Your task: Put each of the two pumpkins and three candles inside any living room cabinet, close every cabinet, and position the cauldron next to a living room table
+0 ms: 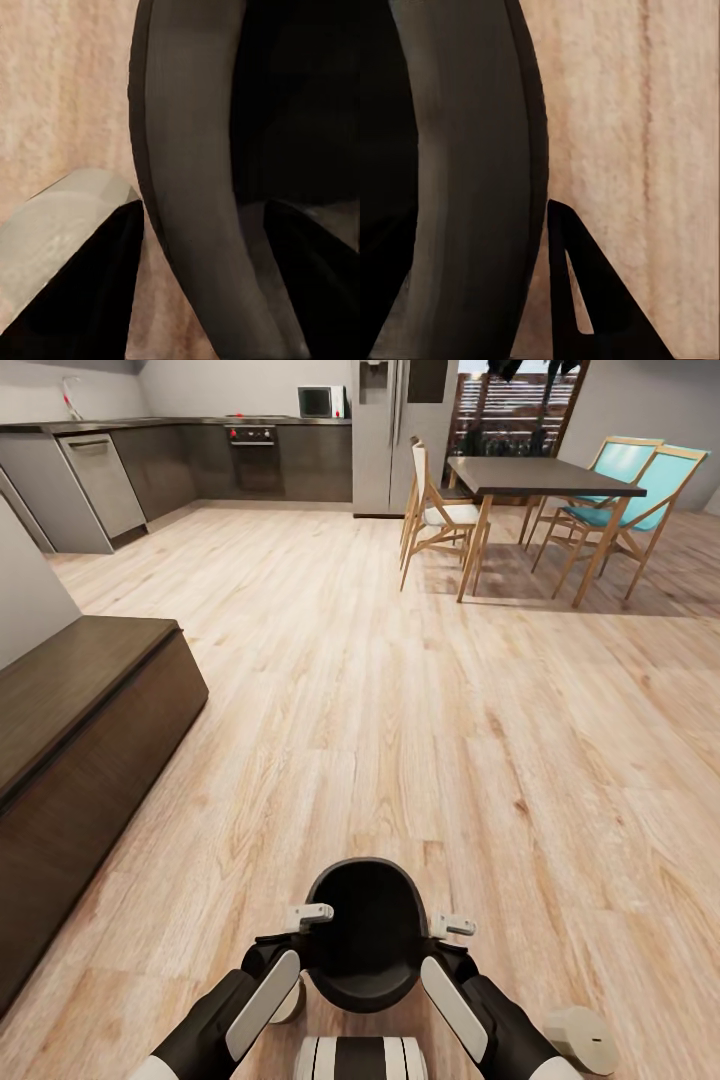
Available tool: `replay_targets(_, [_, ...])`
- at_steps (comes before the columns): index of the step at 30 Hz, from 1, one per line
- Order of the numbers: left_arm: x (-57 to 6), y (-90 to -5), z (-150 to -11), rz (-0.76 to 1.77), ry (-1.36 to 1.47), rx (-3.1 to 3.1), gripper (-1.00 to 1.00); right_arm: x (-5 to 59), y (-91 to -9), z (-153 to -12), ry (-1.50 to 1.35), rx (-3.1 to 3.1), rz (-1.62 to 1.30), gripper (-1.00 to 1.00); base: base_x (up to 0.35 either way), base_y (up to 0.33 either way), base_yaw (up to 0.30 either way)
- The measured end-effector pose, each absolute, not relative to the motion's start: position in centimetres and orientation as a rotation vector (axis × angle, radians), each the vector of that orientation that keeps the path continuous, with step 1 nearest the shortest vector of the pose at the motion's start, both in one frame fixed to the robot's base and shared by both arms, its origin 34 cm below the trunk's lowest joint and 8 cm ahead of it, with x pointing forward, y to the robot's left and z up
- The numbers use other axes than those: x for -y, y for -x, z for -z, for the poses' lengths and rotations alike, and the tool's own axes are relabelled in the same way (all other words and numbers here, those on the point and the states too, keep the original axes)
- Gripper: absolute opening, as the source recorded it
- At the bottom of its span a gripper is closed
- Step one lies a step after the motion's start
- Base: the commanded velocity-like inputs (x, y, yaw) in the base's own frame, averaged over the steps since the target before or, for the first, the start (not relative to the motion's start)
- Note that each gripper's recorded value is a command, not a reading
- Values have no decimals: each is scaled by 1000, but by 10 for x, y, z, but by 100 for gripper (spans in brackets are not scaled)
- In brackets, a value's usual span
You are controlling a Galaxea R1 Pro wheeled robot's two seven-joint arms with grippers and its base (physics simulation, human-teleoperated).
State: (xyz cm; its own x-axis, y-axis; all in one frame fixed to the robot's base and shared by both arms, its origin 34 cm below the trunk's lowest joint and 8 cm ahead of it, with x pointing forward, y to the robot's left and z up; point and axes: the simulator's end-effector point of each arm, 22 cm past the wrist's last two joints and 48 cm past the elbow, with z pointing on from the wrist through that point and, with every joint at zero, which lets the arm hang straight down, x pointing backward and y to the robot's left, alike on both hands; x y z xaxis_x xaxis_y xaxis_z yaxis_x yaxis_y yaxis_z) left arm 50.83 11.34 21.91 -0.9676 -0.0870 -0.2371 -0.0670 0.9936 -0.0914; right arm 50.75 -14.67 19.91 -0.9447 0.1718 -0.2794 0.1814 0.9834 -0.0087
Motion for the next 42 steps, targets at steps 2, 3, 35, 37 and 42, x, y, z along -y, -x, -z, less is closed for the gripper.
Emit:
replay_targets(2, [-114,-509,-219,116,111,-2893,-100,146,-507,-199,-263,-2852,47,-100,0,0,0])
replay_targets(3, [-114,-509,-219,116,110,-2892,-100,147,-507,-199,-262,-2852,48,-100,0,0,0])
replay_targets(35, [-113,-518,-233,121,107,-2862,-100,148,-514,-210,-255,-2829,51,-100,0,0,0])
replay_targets(37, [-113,-520,-236,120,106,-2854,-100,148,-516,-213,-254,-2821,50,-100,0,0,0])
replay_targets(42, [-113,-525,-246,121,104,-2834,-100,148,-522,-223,-255,-2801,46,-100,0,0,0])
